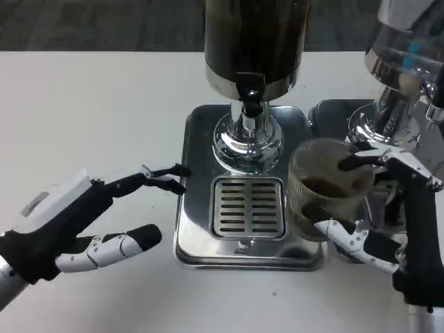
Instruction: Grasp the cup under the faucet to collect the drink, then remove the cup.
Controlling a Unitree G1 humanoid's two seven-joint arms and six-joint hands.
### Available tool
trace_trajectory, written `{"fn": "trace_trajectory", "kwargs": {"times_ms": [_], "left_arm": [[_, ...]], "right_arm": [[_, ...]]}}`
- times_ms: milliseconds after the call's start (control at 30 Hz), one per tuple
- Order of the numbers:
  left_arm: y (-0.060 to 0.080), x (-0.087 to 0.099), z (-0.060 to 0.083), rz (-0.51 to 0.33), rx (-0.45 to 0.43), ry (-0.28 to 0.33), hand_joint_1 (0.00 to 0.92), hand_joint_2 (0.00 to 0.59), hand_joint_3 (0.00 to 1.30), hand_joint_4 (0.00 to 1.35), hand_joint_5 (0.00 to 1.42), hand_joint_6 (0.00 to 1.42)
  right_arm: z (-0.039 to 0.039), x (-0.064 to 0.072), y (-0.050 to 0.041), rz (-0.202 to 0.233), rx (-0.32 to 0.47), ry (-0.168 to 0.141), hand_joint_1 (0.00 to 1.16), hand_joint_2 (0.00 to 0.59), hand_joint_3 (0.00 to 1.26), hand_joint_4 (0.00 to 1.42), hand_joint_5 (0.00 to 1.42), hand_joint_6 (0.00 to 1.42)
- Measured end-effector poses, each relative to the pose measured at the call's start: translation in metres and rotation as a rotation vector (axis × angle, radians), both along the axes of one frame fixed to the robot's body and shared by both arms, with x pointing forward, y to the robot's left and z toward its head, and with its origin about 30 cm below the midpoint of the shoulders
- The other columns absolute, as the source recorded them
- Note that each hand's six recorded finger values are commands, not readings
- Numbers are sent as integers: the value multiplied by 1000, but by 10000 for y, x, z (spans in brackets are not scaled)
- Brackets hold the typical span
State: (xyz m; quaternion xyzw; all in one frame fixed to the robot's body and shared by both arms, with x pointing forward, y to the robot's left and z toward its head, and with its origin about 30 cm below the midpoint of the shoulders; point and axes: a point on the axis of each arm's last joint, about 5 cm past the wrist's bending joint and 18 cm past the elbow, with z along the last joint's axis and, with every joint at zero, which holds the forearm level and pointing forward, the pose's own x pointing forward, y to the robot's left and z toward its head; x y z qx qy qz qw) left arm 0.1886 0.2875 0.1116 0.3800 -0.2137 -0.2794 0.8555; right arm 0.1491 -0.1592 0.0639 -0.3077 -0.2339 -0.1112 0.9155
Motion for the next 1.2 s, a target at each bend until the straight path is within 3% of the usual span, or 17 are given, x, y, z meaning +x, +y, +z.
{"fn": "trace_trajectory", "kwargs": {"times_ms": [200,433,667,1200], "left_arm": [[7,-52,14,0,1,-25,0,164,211,245,223,237],[43,-190,61,-60,51,-56,0,161,207,209,184,215],[77,-327,110,-111,70,-64,0,155,197,181,153,197],[138,-407,210,-132,81,-82,0,148,188,173,143,192]], "right_arm": [[13,-55,-6,8,-4,9,869,168,662,769,968,1282],[82,-177,-15,21,5,4,870,164,662,770,969,1282],[114,-301,-13,41,2,25,875,157,662,771,969,1282],[164,-456,1,62,2,39,878,155,677,781,969,1297]]}}
